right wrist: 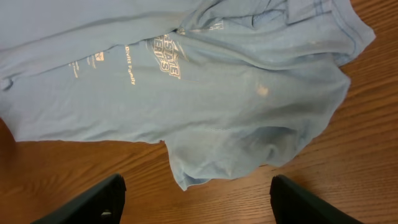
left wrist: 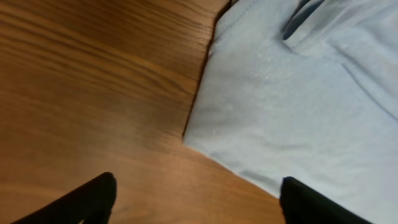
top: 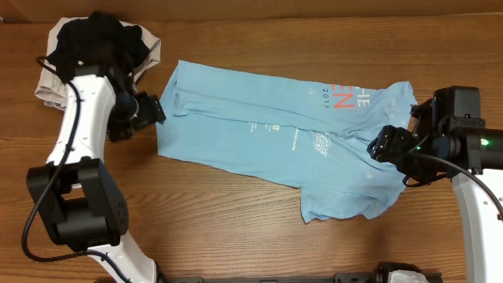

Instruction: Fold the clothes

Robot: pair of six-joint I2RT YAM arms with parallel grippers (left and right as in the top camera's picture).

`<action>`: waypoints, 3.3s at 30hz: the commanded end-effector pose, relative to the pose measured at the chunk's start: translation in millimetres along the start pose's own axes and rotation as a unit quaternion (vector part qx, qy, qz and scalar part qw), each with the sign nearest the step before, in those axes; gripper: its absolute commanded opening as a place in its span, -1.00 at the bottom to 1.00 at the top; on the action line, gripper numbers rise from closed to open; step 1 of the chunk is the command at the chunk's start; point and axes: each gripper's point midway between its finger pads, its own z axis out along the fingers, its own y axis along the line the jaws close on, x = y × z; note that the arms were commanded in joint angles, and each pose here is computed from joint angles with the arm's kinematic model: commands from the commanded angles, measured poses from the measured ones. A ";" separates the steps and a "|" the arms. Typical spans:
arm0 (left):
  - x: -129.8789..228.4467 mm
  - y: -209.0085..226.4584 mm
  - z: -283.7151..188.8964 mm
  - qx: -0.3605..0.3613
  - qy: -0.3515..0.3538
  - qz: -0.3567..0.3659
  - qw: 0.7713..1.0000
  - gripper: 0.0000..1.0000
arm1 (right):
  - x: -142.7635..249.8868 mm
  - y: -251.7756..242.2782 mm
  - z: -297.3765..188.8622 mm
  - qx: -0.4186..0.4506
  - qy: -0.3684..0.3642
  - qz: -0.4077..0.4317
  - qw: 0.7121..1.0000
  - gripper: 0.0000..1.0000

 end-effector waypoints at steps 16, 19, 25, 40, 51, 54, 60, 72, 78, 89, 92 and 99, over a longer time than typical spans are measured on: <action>28.1 5.9 85.0 0.003 -0.003 -0.010 1.000 0.31 | 0.3 -1.1 8.1 0.001 0.001 -0.003 1.000 0.40; 24.8 5.2 90.5 0.007 -0.015 -0.009 1.000 0.18 | -0.3 -1.0 8.2 0.000 0.000 -0.003 1.000 0.34; 26.1 6.5 100.8 0.010 -0.022 -0.009 1.000 -0.35 | 0.6 -1.3 8.4 0.001 0.001 -0.002 1.000 0.22; 32.6 8.6 93.4 0.001 -0.002 -0.010 1.000 -0.92 | 26.7 -10.7 29.7 0.019 0.051 0.055 0.997 -0.17; 22.0 3.3 81.6 0.006 -0.011 -0.010 1.000 -0.91 | 97.0 -6.2 100.6 0.070 0.122 0.128 0.982 -0.21; 19.8 2.6 81.5 0.008 -0.016 -0.015 1.000 -0.91 | 111.8 -12.9 113.3 0.106 0.115 0.146 0.977 -0.10; 17.0 1.9 81.4 0.009 -0.021 -0.030 0.999 -0.91 | 117.3 -38.6 126.0 0.185 0.063 0.204 0.959 0.07; 15.3 2.3 81.3 0.008 -0.025 -0.029 0.999 -0.92 | 121.6 -49.1 164.7 0.205 0.067 0.231 0.949 0.06; 18.6 4.4 81.5 0.003 -0.019 -0.030 0.999 -0.91 | 127.4 -51.7 168.9 0.216 0.083 0.233 0.945 -0.12; 24.1 12.9 77.1 -0.014 -0.003 -0.032 0.999 -0.92 | 135.8 -60.4 163.6 0.237 0.096 0.234 0.938 -0.92; 21.7 16.2 64.0 -0.017 0.006 -0.040 0.999 -0.92 | 132.0 -59.9 152.9 0.241 0.091 0.236 0.937 -0.92; 4.7 21.5 16.0 -0.038 0.002 -0.016 0.999 -0.91 | 96.5 -44.2 108.9 0.201 0.060 0.200 0.957 -0.92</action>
